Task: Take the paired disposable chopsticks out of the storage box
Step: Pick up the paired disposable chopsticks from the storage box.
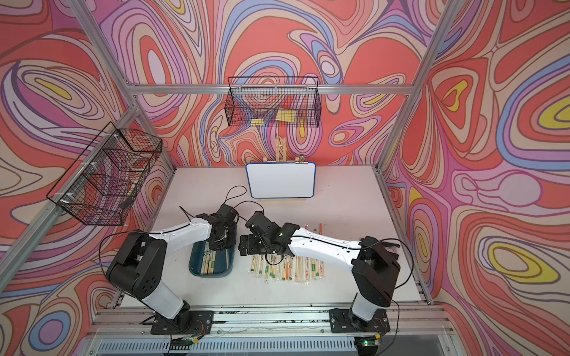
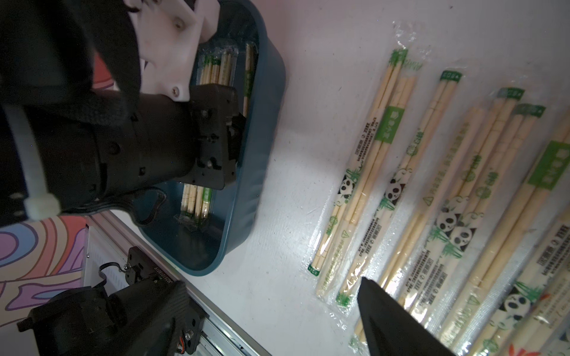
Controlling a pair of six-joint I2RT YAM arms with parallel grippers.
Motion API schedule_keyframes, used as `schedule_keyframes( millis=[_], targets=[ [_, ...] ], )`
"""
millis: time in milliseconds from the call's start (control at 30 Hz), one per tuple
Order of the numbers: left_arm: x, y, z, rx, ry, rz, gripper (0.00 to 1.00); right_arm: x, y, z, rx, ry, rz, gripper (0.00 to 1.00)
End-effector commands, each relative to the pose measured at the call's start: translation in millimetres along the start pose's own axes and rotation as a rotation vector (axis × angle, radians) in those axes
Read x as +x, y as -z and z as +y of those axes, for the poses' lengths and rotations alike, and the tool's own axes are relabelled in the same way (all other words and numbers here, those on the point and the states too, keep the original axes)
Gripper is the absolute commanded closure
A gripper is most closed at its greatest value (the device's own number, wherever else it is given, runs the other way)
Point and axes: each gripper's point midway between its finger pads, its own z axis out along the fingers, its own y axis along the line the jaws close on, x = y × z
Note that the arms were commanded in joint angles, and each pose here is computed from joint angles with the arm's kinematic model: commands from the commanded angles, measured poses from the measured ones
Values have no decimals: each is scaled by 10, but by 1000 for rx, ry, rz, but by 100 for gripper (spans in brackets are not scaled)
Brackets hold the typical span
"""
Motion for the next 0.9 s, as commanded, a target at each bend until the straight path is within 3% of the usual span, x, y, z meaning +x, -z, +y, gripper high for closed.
schedule_keyframes(
  millis=[0,867],
  targets=[
    [60,46,71,-19,-16,32,98,15,-63,0,-1,12,7,8],
    [-298,1018,277,15,-10,-133,100,83,-34,-59,-16,-13,-5,8]
  ],
)
